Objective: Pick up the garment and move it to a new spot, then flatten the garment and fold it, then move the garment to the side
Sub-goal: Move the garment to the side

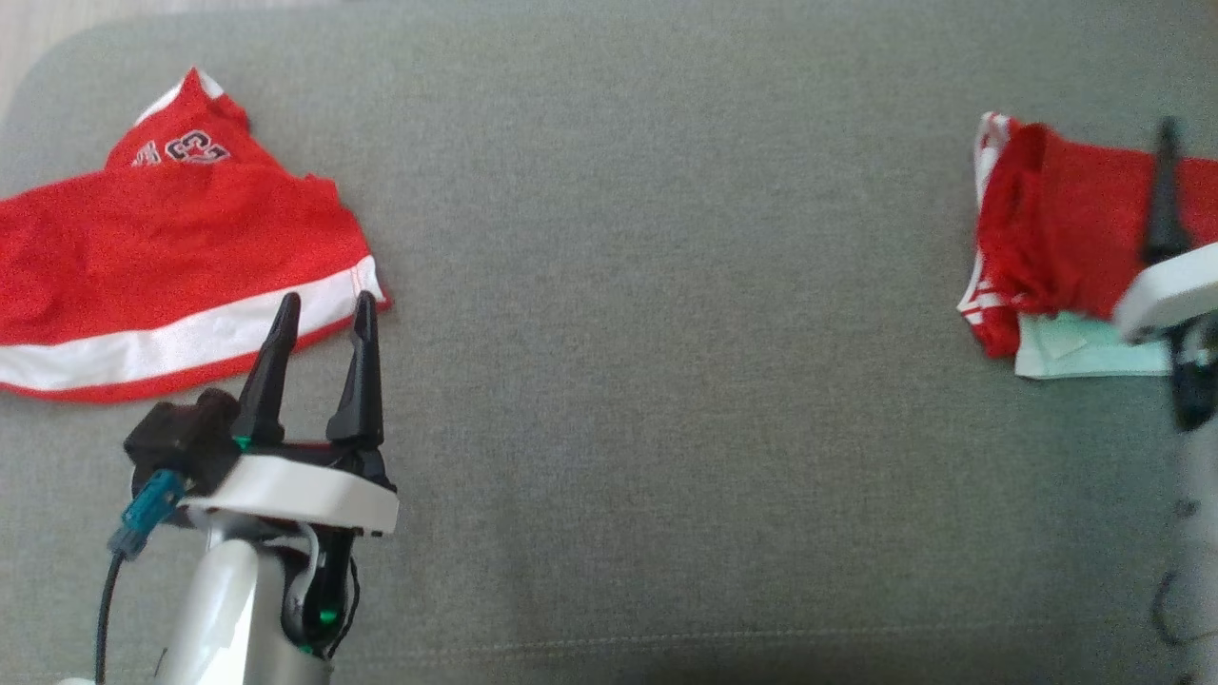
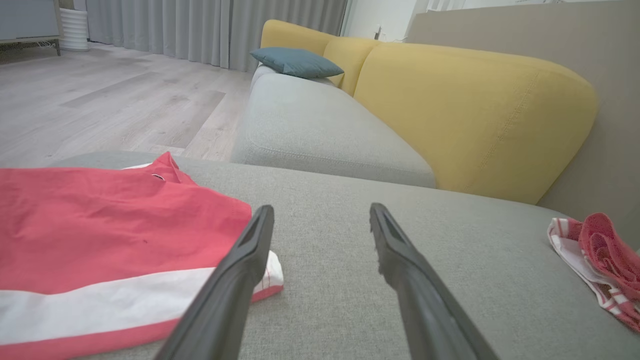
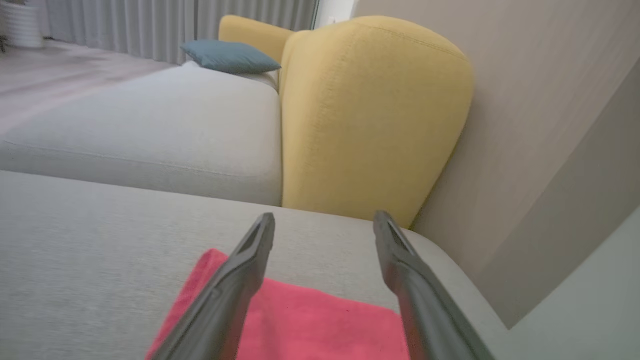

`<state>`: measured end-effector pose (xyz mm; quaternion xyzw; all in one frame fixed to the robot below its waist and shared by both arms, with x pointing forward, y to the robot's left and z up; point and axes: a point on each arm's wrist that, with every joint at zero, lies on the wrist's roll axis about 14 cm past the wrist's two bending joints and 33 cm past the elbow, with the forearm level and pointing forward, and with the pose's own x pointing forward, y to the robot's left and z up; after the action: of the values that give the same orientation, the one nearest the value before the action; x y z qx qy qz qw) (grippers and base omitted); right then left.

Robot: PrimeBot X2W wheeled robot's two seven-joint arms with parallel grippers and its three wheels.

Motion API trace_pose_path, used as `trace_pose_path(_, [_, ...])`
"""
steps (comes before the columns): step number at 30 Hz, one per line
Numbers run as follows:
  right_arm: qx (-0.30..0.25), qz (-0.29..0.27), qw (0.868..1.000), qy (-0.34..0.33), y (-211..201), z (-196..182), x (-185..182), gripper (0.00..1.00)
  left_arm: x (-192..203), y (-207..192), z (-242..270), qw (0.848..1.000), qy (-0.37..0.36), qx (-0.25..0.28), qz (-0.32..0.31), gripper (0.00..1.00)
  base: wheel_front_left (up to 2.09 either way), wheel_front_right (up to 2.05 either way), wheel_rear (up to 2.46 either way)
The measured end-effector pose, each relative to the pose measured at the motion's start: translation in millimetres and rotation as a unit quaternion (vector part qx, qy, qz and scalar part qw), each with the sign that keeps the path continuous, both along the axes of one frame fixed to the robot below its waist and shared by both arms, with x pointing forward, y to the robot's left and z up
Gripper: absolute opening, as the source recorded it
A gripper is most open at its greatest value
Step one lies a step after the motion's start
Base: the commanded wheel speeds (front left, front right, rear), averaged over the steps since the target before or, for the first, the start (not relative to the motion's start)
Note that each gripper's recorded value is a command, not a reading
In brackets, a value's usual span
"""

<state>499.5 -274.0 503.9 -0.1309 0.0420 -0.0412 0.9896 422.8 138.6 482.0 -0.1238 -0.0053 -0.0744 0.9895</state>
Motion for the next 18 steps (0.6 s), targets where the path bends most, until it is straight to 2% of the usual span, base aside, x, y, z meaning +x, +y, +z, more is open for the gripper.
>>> trace_pose_path(8, [0.078,0.061,0.994,-0.037,69,8,-33,1.00,-19,7,23,1.000,-0.027,-0.007,0.013,1.00,0.00,0.00,0.00])
trace_pose_path(18, [0.136,0.106,0.984,-0.035,113,-5,-93,1.00,-47,8,43,0.998,-0.055,-0.007,0.017,1.00,0.00,0.00,0.00])
